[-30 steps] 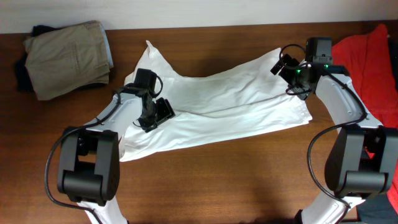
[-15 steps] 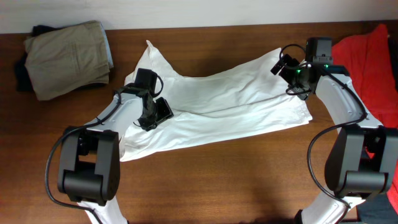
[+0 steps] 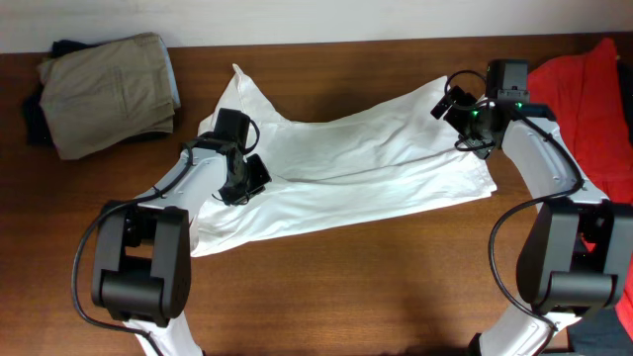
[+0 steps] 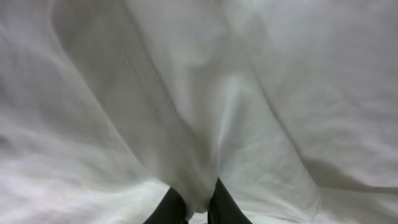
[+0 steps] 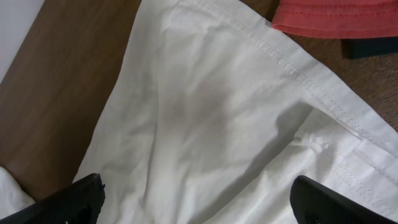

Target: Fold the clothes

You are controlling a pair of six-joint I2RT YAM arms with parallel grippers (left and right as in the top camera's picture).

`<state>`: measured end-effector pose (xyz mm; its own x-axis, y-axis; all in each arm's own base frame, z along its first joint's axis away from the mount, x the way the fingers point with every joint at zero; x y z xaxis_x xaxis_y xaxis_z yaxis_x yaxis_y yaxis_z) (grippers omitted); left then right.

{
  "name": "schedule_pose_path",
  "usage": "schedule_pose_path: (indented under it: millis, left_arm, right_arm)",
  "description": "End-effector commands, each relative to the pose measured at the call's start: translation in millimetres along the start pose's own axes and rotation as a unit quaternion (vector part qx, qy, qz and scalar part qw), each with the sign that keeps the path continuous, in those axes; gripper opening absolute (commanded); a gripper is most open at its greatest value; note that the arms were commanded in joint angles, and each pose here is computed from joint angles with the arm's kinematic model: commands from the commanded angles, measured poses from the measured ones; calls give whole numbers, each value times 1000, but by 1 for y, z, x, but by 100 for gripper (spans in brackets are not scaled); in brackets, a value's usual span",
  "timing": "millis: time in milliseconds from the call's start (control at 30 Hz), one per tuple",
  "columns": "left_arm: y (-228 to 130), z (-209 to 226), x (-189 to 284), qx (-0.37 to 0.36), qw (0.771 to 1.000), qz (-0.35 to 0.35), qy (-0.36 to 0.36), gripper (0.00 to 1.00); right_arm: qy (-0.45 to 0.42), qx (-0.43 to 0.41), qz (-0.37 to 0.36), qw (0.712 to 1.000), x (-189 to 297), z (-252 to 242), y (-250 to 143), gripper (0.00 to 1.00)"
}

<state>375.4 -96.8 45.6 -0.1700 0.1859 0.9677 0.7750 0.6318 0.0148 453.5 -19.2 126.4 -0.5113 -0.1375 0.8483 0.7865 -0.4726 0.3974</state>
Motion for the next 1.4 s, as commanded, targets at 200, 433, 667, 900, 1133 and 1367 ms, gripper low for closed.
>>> schedule_pose_path:
  millis: [200,433,667,900,1133,1367]
  left_arm:
    - [26,-30,18,-25,996,-66,-60,11]
    - [36,-41,21,-29,991,-96,-85,11]
    - [44,-45,23,-34,987,-139,-75,11]
    - [57,-60,29,-36,977,-179,-107,56]
    - [69,-72,50,-102,963,-219,-124,99]
    - [63,-15,138,-62,972,-210,-80,97]
  right_arm:
    - [-9,-1,4,1000,-4,-2,-4,99]
    - [-9,-1,4,1000,-4,-2,-4,99]
    - [-9,-1,5,1000,-4,-2,-4,99]
    - [-10,-1,6,1000,-4,-2,-5,99]
    - [-10,-1,6,1000,-4,-2,-5,99]
    - [-12,-2,7,1000,-4,-3,-5,99]
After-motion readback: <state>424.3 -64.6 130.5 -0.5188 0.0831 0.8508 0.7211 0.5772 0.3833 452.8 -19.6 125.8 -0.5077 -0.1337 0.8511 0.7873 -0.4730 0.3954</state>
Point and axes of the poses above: each gripper's point midway between its finger pads, its own x axis back along the fingers, its own z axis along the line the jaws close on, y = z × x, the point moved 4 cm from there along x, back along the fingers, and after that the axes turned 14 degrees about x, right-handed, at the moved point
